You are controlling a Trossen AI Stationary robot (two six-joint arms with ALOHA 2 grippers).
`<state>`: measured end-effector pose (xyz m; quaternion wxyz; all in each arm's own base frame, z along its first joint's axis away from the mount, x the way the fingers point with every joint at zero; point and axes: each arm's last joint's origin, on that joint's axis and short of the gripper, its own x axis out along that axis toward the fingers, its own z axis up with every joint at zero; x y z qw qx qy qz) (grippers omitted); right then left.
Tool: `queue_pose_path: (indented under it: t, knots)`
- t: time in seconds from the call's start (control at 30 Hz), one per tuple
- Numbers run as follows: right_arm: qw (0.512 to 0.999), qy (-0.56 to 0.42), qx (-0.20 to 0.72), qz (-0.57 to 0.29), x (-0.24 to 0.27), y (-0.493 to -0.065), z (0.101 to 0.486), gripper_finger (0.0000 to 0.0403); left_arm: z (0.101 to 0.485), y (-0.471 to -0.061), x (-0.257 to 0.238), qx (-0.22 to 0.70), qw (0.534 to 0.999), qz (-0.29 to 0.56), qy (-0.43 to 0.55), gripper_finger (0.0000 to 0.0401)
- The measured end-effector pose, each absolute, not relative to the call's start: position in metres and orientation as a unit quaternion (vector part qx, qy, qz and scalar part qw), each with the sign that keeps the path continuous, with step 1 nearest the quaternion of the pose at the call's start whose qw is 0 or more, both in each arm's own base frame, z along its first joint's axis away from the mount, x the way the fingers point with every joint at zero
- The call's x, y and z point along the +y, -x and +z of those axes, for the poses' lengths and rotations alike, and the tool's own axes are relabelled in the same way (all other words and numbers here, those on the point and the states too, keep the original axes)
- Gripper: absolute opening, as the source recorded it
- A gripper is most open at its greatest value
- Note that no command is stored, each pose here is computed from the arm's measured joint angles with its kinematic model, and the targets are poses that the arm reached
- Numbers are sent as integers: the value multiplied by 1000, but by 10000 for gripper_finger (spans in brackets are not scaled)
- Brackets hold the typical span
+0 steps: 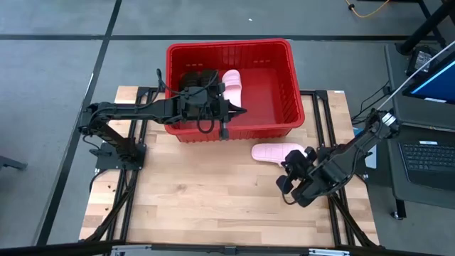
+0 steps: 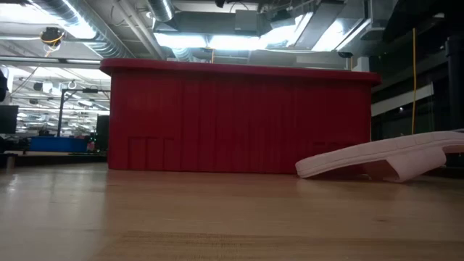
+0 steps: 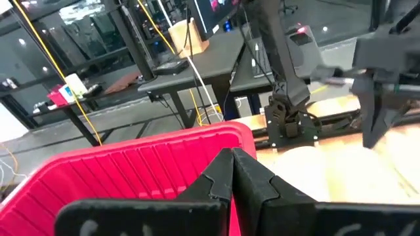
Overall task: Pick and place slides into bin
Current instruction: Put the pink slipper into the red bin
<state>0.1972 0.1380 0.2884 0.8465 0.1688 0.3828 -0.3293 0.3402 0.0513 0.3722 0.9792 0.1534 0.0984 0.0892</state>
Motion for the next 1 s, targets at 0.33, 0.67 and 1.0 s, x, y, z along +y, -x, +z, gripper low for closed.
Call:
queue_pose_path:
  t: [0.33, 0.67, 1.0]
  knots:
    - [827, -219, 323, -404, 194, -226, 279, 0, 371, -324, 47, 157, 975, 42, -150, 2]
    - [796, -218, 249, -508, 230, -226, 210, 0, 386, -300, 40, 149, 977, -24, -147, 2]
    - [756, -215, 275, -554, 232, -232, 185, 0, 388, -293, 39, 161, 975, -28, -150, 2]
